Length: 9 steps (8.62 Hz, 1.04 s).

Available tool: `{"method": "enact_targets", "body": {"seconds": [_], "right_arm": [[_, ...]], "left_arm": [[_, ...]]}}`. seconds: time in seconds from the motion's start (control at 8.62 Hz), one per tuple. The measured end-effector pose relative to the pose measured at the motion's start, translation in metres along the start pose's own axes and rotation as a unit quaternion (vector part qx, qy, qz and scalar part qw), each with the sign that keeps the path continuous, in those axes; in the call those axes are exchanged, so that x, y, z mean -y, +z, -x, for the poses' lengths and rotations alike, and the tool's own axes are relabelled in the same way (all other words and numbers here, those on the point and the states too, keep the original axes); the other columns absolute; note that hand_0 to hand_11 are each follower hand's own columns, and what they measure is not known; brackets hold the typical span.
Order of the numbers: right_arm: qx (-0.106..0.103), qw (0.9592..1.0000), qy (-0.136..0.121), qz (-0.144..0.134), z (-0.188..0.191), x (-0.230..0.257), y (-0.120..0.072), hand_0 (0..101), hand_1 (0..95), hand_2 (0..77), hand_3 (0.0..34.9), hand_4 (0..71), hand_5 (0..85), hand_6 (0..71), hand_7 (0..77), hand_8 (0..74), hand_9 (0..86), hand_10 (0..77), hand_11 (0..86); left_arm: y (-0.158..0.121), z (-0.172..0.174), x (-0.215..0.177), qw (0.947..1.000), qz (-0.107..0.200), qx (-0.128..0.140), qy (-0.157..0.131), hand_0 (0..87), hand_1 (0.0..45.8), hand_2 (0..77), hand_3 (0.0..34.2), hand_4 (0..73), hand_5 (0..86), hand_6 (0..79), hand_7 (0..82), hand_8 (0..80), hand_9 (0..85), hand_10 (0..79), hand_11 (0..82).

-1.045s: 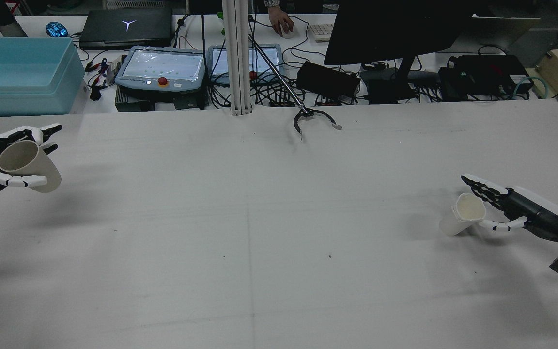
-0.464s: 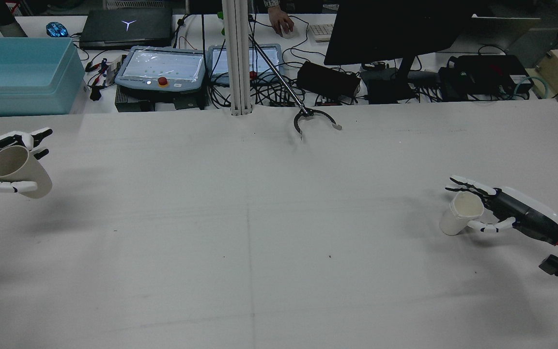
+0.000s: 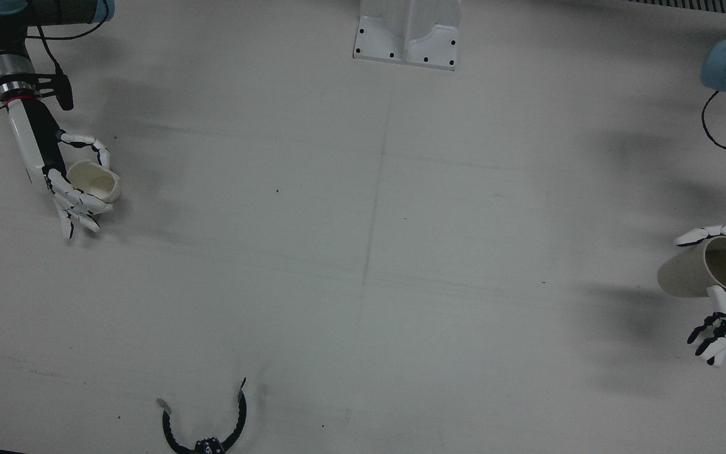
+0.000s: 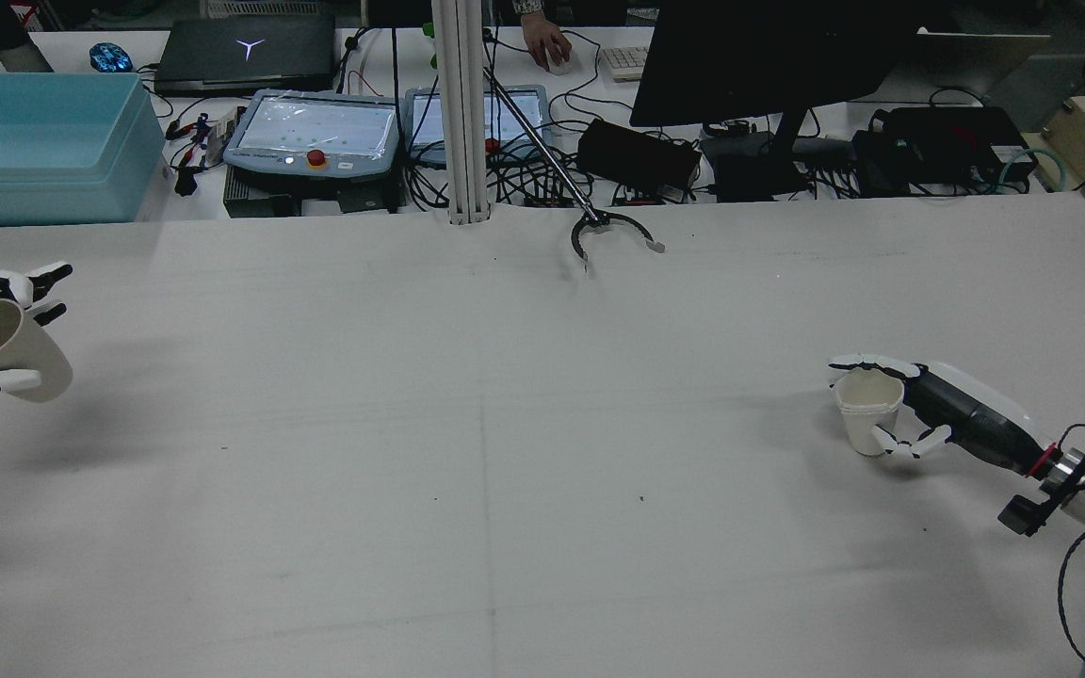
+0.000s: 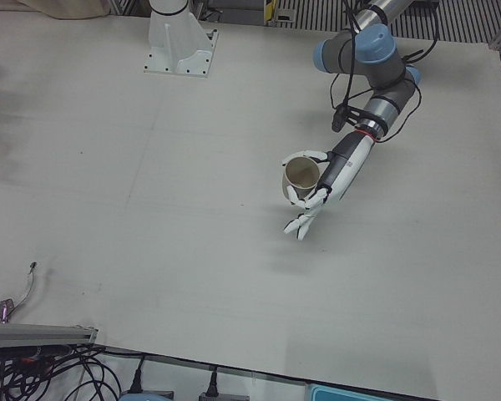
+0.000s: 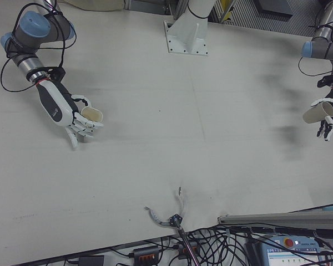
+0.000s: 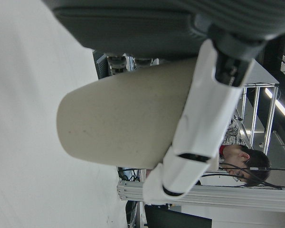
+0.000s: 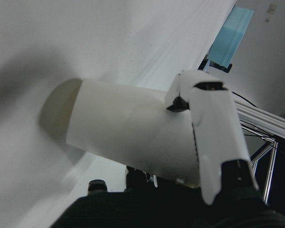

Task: Pour water
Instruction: 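Close the right hand around the second paper cup and lift it, then bring both held cups toward the table center, right cup raised above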

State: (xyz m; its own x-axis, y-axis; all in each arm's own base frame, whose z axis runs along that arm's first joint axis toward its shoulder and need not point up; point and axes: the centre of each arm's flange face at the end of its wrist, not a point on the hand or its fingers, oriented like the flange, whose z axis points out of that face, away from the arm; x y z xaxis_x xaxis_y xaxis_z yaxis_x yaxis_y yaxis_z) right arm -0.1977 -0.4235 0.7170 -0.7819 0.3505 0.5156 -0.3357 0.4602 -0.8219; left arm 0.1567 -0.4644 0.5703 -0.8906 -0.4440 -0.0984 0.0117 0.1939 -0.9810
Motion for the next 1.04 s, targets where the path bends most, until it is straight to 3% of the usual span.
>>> {"method": "enact_targets", "body": {"seconds": [0.12, 0.23, 0.35, 0.46, 0.58, 0.7, 0.93, 1.04], "right_arm": [[0.004, 1.0, 0.001, -0.001, -0.004, -0.007, 0.005, 80, 31.1, 51.3, 12.5, 13.1, 19.1, 28.9, 42.5, 34.4, 27.8, 0.0, 0.5], [0.013, 0.9999, 0.002, -0.002, -0.003, -0.015, 0.009, 80, 25.1, 57.3, 12.2, 10.4, 22.9, 28.9, 42.5, 34.4, 27.8, 0.0, 0.5], [0.029, 0.9996, 0.005, -0.001, 0.008, -0.028, 0.012, 80, 25.1, 57.3, 12.2, 10.4, 22.9, 34.9, 48.0, 42.5, 36.5, 0.0, 0.5], [0.04, 0.9992, 0.006, -0.003, 0.027, -0.05, 0.015, 80, 22.9, 59.5, 12.6, 0.0, 22.9, 42.5, 54.5, 47.5, 42.0, 1.6, 1.1], [0.049, 0.9988, 0.005, -0.006, 0.048, -0.072, 0.021, 80, 22.9, 59.5, 12.6, 0.0, 22.9, 42.5, 54.5, 46.4, 47.5, 1.1, 7.6], [0.067, 0.9977, 0.002, -0.009, 0.077, -0.091, 0.03, 80, 22.9, 59.5, 12.4, 0.0, 22.9, 42.5, 56.2, 44.2, 51.8, 0.5, 1.1], [0.14, 0.9898, -0.015, -0.019, 0.172, -0.113, 0.052, 80, 19.6, 63.3, 12.2, 1.6, 23.5, 43.1, 57.8, 43.1, 55.1, 0.5, 2.7], [0.171, 0.9846, -0.026, -0.025, 0.225, -0.133, 0.068, 80, 19.1, 62.2, 12.2, 7.1, 23.5, 45.3, 58.4, 44.7, 55.6, 0.5, 1.1]], "left_arm": [[-0.007, 0.0, 0.005, 1.0, -0.002, 0.0, 0.0, 80.4, 31.6, 24.0, 0.1, 21.8, 60.5, 9.8, 9.8, 2.7, 1.1, 3.8, 11.4], [-0.01, 0.0, 0.008, 1.0, -0.002, 0.0, 0.0, 80.2, 31.6, 24.0, 0.0, 21.8, 60.5, 9.8, 9.8, 2.7, 1.1, 3.8, 11.4], [-0.011, 0.0, 0.007, 1.0, 0.0, 0.0, 0.0, 80.2, 31.6, 24.0, 0.1, 21.8, 60.5, 9.8, 9.8, 2.7, 1.1, 3.8, 11.4], [-0.01, 0.001, 0.005, 1.0, 0.002, 0.0, 0.0, 80.1, 31.6, 24.0, 0.1, 21.8, 60.5, 9.8, 9.8, 2.7, 1.1, 3.8, 11.4], [-0.008, 0.001, 0.001, 1.0, 0.005, 0.001, 0.001, 80.4, 31.6, 24.0, 0.0, 21.8, 60.5, 10.9, 10.9, 2.7, 1.1, 3.8, 11.4], [0.003, 0.003, -0.009, 1.0, 0.009, 0.002, 0.002, 80.4, 31.6, 24.0, 0.0, 21.8, 60.5, 10.9, 10.9, 2.7, 1.1, 3.8, 10.9], [0.06, 0.034, -0.059, 0.9993, 0.024, 0.028, 0.002, 80.5, 31.6, 24.0, 0.2, 21.8, 60.5, 12.0, 12.0, 2.2, 0.5, 4.9, 11.4], [0.094, 0.064, -0.093, 0.998, 0.038, 0.049, 0.004, 80.4, 31.6, 24.5, 0.1, 21.8, 60.5, 12.0, 12.0, 2.7, 1.1, 4.4, 11.4]]}}
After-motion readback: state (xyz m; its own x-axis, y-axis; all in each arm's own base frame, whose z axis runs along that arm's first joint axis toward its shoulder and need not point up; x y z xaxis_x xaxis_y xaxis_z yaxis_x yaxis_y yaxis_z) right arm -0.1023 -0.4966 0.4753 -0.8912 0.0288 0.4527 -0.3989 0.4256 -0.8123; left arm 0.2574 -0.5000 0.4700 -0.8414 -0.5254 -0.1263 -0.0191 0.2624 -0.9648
